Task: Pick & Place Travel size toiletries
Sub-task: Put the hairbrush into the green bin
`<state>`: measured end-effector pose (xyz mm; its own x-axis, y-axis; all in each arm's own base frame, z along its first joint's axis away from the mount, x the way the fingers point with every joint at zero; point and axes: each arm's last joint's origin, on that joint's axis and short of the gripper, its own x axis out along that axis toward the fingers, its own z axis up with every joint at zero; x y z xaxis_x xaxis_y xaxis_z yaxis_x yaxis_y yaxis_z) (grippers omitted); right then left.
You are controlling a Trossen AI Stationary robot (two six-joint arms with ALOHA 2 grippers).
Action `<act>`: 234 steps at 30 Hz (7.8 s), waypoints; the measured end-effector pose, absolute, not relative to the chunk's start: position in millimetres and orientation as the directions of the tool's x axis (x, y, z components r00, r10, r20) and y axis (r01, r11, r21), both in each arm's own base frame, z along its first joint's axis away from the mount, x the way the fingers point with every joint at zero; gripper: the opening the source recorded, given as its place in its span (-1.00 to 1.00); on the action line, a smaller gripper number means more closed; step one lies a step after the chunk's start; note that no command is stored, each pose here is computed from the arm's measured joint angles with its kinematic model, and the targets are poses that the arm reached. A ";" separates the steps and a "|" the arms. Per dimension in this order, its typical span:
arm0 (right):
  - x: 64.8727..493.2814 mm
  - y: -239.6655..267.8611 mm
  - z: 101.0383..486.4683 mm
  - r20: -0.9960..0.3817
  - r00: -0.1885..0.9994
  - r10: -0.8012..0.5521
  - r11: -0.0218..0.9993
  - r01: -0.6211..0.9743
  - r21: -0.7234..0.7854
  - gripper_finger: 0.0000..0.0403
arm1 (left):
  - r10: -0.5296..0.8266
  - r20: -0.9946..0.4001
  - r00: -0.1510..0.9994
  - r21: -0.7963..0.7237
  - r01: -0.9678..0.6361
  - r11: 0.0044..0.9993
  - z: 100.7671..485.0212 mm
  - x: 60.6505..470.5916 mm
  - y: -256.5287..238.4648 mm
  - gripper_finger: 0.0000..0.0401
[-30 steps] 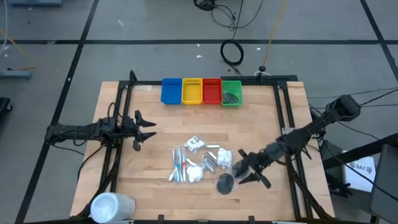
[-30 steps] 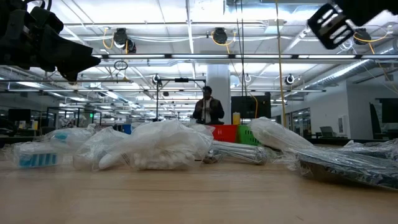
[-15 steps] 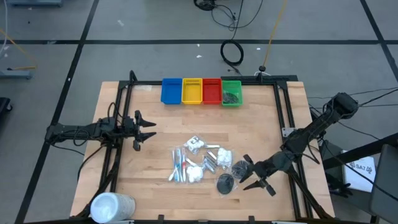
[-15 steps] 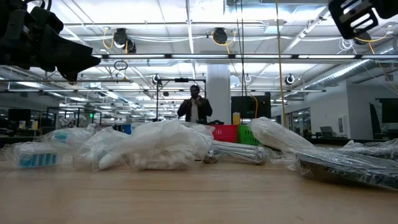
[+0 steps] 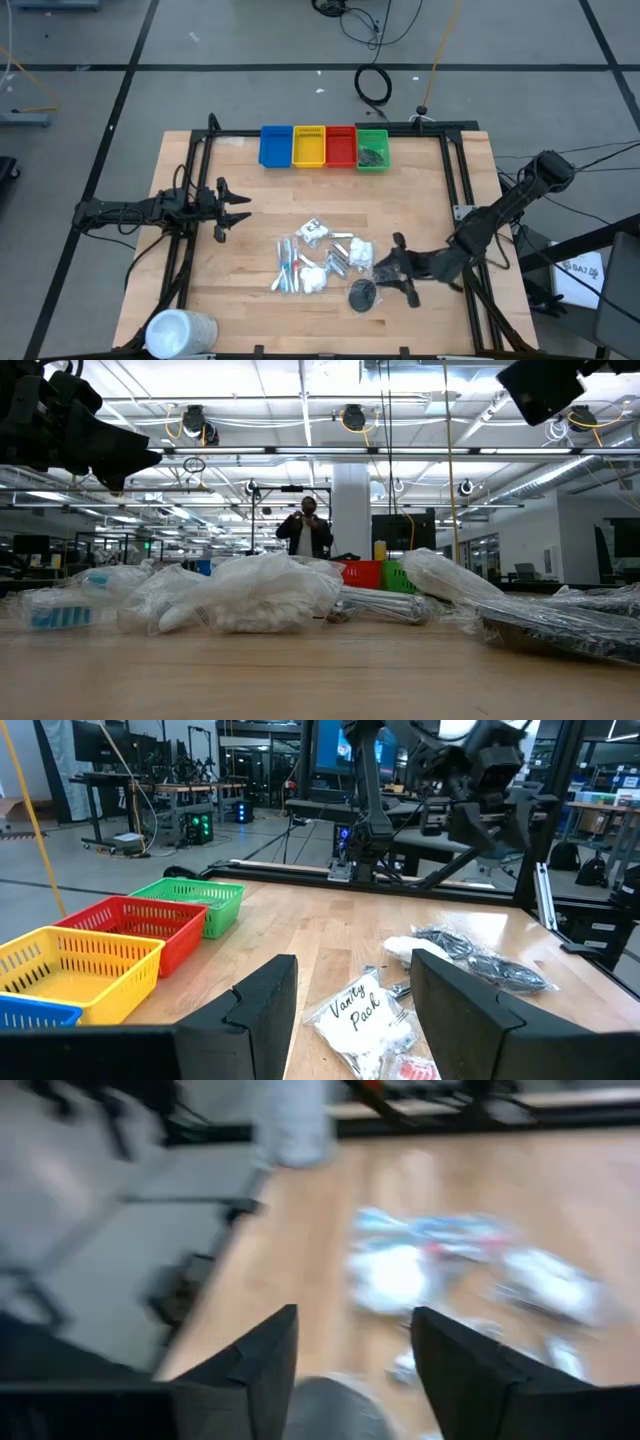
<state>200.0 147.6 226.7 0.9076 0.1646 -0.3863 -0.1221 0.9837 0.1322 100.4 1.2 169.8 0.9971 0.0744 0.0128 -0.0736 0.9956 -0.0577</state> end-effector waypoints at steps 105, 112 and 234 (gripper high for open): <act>169.2 133.9 159.1 -0.103 0.877 0.469 0.857 -0.424 0.294 -1.00 | 0.075 0.013 0.997 -0.058 -0.074 0.996 169.8 100.4 1.2 -0.05; 154.5 122.4 147.6 -0.067 0.867 0.494 0.838 -0.454 0.301 -1.00 | 0.075 0.013 0.997 -0.058 -0.074 0.996 169.8 100.4 1.2 -0.05; 218.4 -180.8 153.6 -0.497 0.548 -0.673 0.571 0.812 0.123 -0.50 | 0.075 0.013 0.997 -0.058 -0.074 0.996 169.8 100.4 1.2 -0.05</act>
